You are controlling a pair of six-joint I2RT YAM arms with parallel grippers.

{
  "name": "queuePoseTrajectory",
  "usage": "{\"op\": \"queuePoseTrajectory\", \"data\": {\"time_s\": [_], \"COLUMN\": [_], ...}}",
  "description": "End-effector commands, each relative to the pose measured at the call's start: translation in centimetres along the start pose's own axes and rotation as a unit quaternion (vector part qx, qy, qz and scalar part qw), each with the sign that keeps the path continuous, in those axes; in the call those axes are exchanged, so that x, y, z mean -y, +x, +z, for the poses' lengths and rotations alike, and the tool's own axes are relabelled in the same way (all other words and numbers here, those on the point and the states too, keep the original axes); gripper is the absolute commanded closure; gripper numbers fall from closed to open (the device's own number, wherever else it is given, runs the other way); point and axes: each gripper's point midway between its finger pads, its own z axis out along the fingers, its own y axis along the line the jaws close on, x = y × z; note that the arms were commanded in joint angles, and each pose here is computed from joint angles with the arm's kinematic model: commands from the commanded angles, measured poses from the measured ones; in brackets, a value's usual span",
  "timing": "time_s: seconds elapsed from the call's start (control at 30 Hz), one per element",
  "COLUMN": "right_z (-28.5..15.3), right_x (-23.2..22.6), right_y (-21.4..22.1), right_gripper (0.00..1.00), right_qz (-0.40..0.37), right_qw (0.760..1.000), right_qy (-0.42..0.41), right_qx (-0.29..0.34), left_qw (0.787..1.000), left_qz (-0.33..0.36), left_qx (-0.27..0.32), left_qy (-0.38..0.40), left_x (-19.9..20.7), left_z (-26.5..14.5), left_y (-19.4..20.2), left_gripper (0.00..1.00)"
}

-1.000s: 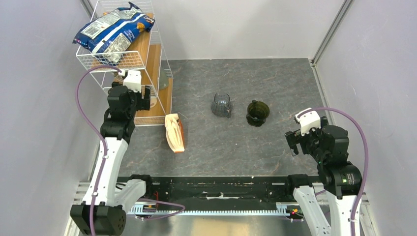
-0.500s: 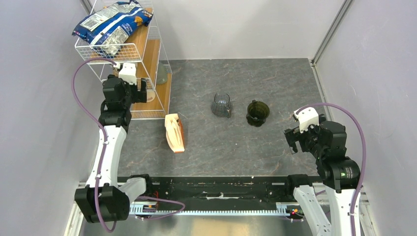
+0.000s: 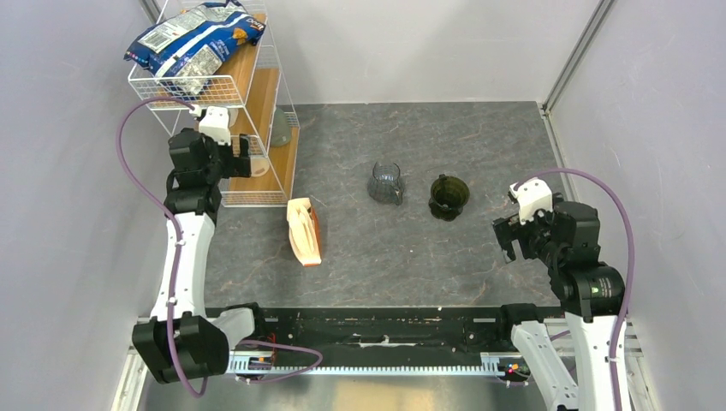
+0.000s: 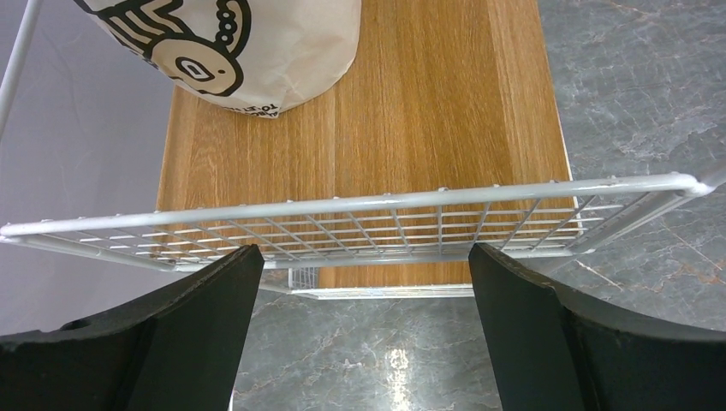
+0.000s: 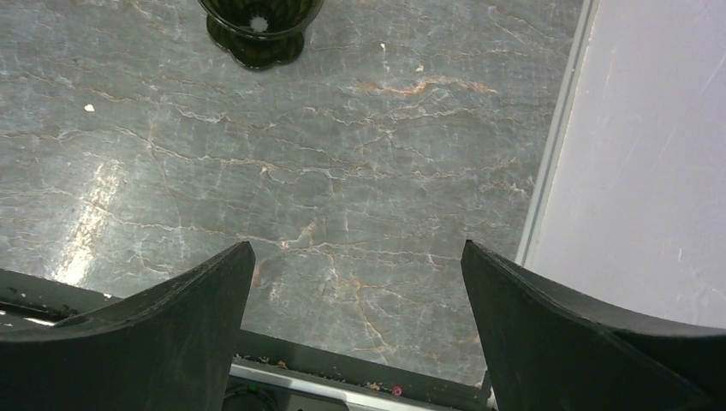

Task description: Place the coffee filter in the dripper

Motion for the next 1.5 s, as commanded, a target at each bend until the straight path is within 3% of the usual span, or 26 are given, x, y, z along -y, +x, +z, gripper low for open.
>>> {"op": "queuePoseTrajectory", "data": {"time_s": [0.0, 0.17, 0.37, 0.5, 0.7, 0.87, 1.07, 1.2, 1.3, 1.47], "right_z": [-0.6, -0.6, -0.4, 0.7, 3.5, 5.5, 6.5, 6.7, 6.9, 6.5], "right_x": [0.2, -0.8, -2.2, -2.5, -2.0, -2.1, -2.3, -2.3, -2.4, -2.7], "right_y": [-2.6, -3.2, -4.5, -5.8, -7.4, -6.7, -6.6, -6.7, -6.5, -6.5], "right_gripper": [0.01, 0.01, 0.01, 0.01, 0.01, 0.01, 0.01, 0.01, 0.01, 0.01], "right_qz": [0.012, 0.020, 0.042, 0.070, 0.089, 0.095, 0.095, 0.100, 0.110, 0.113], "right_qw": [0.999, 0.999, 0.993, 0.988, 0.984, 0.980, 0.977, 0.976, 0.975, 0.973], "right_qy": [-0.007, -0.046, -0.107, -0.133, -0.145, -0.157, -0.168, -0.167, -0.167, -0.173], "right_qx": [0.034, 0.021, -0.003, -0.026, -0.044, -0.079, -0.094, -0.094, -0.100, -0.101], "left_qw": [0.999, 0.998, 0.991, 0.979, 0.944, 0.908, 0.875, 0.856, 0.854, 0.881], "left_qz": [0.016, 0.030, 0.092, 0.111, 0.042, -0.004, 0.126, 0.178, 0.210, 0.127], "left_qx": [0.034, 0.014, -0.038, -0.064, -0.090, -0.112, -0.123, -0.130, -0.127, -0.122], "left_qy": [0.010, 0.053, 0.092, 0.161, 0.314, 0.404, 0.451, 0.467, 0.459, 0.440], "left_x": [-0.3, 1.5, 3.3, 5.9, 11.1, 13.9, 17.3, 19.1, 21.2, 25.9], "left_z": [-0.9, -5.7, -12.6, -16.7, -20.8, -20.6, -20.5, -20.1, -18.1, -13.2], "left_y": [-2.3, -1.6, 2.2, 4.3, 3.5, 2.5, 4.2, 4.4, 3.3, -1.9], "left_gripper": [0.00, 0.00, 0.00, 0.00, 0.03, 0.07, 0.07, 0.06, 0.07, 0.12]}}
